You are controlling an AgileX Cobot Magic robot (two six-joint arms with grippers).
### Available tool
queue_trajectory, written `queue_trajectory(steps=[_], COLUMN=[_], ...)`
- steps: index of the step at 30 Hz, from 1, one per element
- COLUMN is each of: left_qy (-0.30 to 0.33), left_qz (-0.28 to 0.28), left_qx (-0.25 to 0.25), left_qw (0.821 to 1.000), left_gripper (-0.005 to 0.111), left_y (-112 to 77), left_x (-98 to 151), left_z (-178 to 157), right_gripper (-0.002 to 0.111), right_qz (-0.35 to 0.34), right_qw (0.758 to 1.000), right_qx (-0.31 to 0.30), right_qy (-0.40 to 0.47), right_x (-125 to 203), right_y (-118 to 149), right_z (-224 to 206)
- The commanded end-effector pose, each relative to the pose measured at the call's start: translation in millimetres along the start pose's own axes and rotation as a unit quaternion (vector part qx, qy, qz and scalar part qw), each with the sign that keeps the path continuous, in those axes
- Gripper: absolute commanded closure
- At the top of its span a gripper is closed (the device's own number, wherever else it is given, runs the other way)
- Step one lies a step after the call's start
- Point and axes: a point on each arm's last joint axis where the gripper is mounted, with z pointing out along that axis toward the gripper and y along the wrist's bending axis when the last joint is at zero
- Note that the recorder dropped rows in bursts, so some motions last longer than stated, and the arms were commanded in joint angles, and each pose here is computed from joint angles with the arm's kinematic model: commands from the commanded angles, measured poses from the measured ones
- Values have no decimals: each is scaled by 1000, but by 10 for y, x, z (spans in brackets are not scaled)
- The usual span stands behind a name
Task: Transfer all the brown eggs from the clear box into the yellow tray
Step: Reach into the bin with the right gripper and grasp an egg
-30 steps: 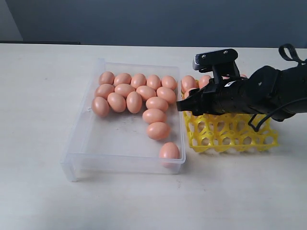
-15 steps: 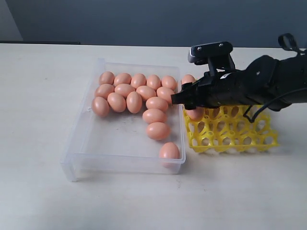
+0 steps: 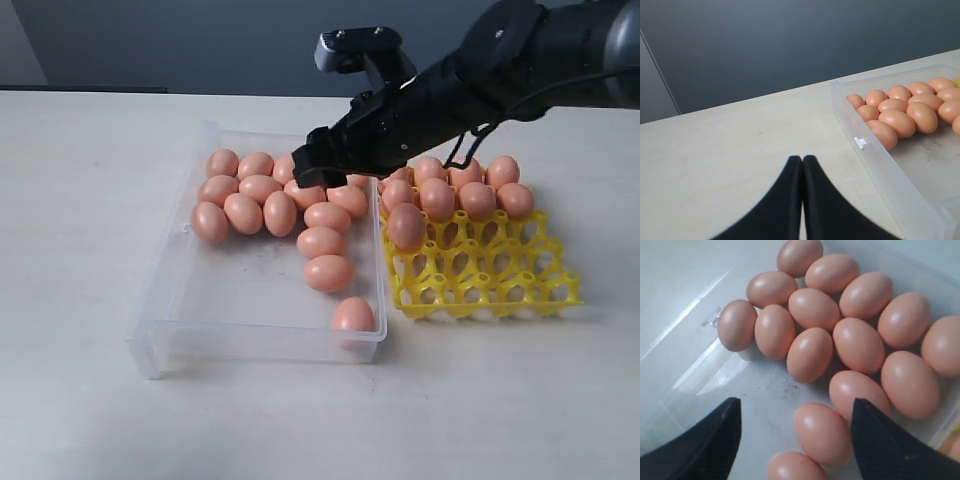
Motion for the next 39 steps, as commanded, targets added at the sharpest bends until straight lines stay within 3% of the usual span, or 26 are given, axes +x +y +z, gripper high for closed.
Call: queue_trajectory(steps=[1,11,21,27,31,36,39], left_qy=[-8,-8,-8,-8,-8,-8,-8], left_qz=[-1,-1,-1,-1,-1,-1,-1], left_qx=[0,0,0,0,0,0,0], left_qw=[1000,1000,1000,1000,1000,1000,1000], left_gripper=[106,106,106,106,106,106,106], left_y=[1,1,1,1,1,1,1], left_x=[-16,-16,-16,-16,-16,-16,-16], left_z=[-1,-1,-1,-1,-1,-1,-1], right_gripper=[47,47,47,48,60,61,84], right_qz=[-5,-20,-49,-50,-48,-41,-28], right_qw=[997,994,981,982,981,982,984], right_qx=[-34,-30,-53,-47,-50,-47,-47], right_qy=[63,105,180,178,181,178,170], right_x=[53,122,271,280,286,281,261], right_y=[-64,-232,-246,-266,-261,-264,-259], right_z=[298,709,782,813,810,813,816])
